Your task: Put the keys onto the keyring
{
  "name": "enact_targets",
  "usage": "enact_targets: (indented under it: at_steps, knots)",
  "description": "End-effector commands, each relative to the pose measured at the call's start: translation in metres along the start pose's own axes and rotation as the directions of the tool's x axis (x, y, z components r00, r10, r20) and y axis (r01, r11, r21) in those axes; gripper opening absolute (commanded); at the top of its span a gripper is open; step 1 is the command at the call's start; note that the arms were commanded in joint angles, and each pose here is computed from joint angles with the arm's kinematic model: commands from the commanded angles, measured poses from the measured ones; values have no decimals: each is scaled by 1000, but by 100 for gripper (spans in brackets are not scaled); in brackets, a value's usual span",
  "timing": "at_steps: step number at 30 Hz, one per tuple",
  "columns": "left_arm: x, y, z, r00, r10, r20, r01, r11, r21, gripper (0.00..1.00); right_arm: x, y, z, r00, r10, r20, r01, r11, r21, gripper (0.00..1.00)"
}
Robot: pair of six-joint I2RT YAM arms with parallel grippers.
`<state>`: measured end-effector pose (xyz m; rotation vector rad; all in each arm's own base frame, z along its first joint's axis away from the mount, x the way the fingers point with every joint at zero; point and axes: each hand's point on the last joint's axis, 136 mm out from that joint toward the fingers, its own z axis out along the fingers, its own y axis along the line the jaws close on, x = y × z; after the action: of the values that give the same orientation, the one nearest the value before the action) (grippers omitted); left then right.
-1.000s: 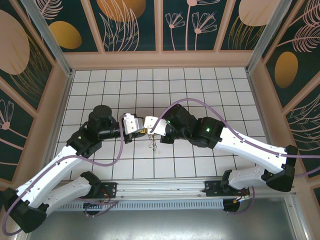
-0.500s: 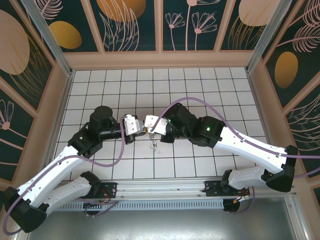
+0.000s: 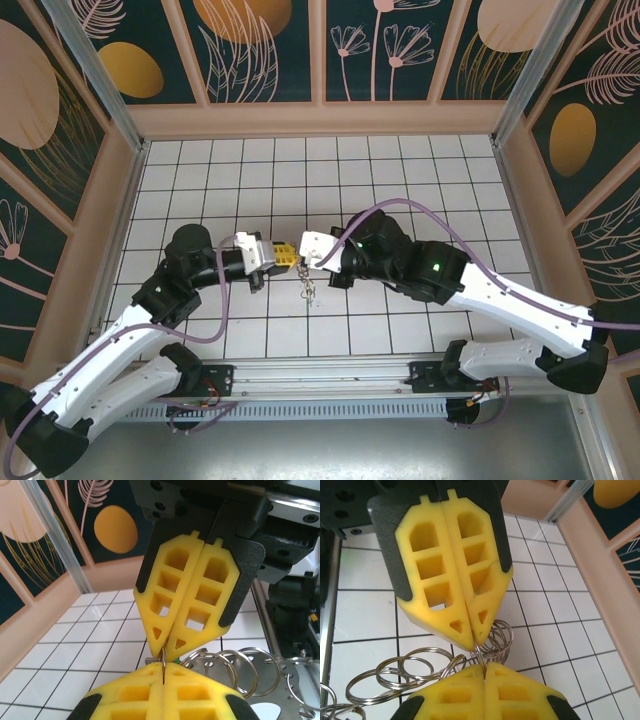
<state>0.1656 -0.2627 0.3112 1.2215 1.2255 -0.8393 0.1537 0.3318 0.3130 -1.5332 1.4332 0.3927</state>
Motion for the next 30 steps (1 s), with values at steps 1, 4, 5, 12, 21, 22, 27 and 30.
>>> enact_targets:
  at_steps: [1, 4, 5, 12, 21, 22, 27, 30]
  knots:
    - [-38, -5, -6, 988, 20, 155, -24, 999, 22, 0, -29, 5, -9, 988, -7, 152, 12, 1000, -29, 2]
    - [-43, -8, -8, 985, 23, 172, -28, 999, 31, 0, -31, 6, -11, 985, -8, 170, 13, 1000, -26, 4]
    - [-44, -9, -9, 984, 24, 177, -31, 999, 34, 0, -31, 6, -12, 985, -8, 174, 13, 1000, -25, 5]
    - [-51, -13, -13, 977, 23, 212, -33, 998, 45, 0, -39, 4, -18, 976, 6, 216, -2, 1000, -21, 14]
    - [-63, -23, -21, 960, 20, 278, -43, 996, 78, 0, -40, 2, -22, 972, 13, 233, -12, 1000, -3, 12]
    - [-64, -23, -21, 959, 17, 283, -42, 996, 81, 0, -40, 2, -22, 972, 13, 236, -13, 1000, -2, 12]
    - [-73, -27, -25, 946, 8, 324, -43, 994, 101, 0, -42, 0, -25, 968, 9, 251, -12, 1000, 11, 6]
    - [-74, -29, -25, 946, -1, 323, -38, 992, 117, 0, -42, -2, -26, 968, 2, 250, -8, 1000, 25, 0]
